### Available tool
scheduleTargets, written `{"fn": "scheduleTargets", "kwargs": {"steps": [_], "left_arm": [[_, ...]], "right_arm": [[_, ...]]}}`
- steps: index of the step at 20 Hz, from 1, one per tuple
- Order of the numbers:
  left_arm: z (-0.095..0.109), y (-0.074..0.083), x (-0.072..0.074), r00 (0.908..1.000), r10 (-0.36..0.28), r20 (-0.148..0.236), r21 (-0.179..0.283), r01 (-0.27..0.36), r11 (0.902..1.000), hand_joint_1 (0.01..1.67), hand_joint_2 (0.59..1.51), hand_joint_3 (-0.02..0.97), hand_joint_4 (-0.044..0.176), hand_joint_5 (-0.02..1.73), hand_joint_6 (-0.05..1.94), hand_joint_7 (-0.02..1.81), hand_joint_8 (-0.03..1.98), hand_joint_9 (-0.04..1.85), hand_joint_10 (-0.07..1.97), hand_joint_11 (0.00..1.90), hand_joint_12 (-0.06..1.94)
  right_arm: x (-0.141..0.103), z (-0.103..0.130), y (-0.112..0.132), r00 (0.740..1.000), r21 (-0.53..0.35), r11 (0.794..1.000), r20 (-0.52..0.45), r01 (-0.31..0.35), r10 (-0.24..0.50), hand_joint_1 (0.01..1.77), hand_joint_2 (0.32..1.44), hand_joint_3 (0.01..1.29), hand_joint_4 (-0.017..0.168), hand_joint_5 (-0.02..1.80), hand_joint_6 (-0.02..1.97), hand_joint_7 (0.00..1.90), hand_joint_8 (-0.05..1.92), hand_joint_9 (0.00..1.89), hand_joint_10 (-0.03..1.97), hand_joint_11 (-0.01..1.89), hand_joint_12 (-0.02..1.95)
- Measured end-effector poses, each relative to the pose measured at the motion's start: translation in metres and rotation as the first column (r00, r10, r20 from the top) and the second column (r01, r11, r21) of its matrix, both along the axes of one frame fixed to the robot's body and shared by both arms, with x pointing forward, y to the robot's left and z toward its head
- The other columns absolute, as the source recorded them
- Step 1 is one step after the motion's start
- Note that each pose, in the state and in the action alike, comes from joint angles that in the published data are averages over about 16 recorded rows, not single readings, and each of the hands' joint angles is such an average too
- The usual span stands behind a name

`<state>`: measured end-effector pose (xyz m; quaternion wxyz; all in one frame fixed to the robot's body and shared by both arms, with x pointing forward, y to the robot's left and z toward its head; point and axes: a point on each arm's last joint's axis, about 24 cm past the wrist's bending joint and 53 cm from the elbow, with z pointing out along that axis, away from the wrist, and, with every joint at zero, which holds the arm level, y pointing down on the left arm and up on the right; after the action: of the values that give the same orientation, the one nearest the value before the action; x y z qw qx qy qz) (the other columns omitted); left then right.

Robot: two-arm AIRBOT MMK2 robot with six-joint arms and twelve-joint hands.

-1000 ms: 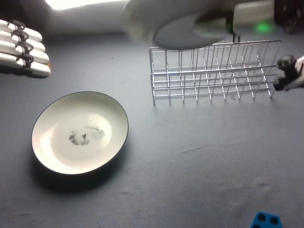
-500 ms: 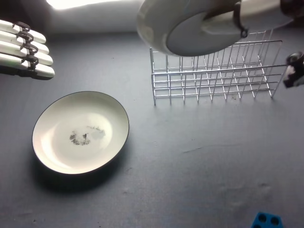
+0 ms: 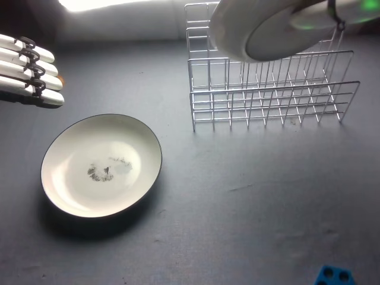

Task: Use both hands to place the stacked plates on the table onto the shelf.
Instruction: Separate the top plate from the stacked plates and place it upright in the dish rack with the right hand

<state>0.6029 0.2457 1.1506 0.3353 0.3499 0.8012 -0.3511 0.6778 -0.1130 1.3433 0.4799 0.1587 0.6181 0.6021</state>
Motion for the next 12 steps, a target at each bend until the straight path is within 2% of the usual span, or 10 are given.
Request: {"fn": "scheduleTargets", "kwargs": {"steps": [7, 12], "left_arm": [[-0.025, -0.004, -0.004, 0.9991, -0.003, -0.043, 0.022, 0.004, 0.9997, 0.02, 1.073, 0.021, -0.001, 0.1, 0.01, 0.09, 0.0, 0.08, 0.01, 0.02, 0.06], [-0.047, -0.009, -0.008, 0.9968, -0.003, -0.08, 0.032, 0.006, 0.9995, 0.02, 1.077, 0.021, -0.001, 0.1, 0.01, 0.1, 0.0, 0.08, 0.01, 0.02, 0.07]], "right_arm": [[0.018, 0.0, -0.022, 0.999, 0.027, 0.999, -0.023, 0.038, -0.037, 1.37, 1.03, 0.01, -0.007, 0.81, 1.2, 0.95, 1.01, 0.9, 1.2, 0.71, 1.28], [0.029, 0.0, -0.027, 0.998, 0.036, 0.998, -0.03, 0.048, -0.047, 1.37, 1.03, 0.01, -0.007, 0.8, 1.2, 0.94, 1.03, 0.9, 1.2, 0.71, 1.28]]}}
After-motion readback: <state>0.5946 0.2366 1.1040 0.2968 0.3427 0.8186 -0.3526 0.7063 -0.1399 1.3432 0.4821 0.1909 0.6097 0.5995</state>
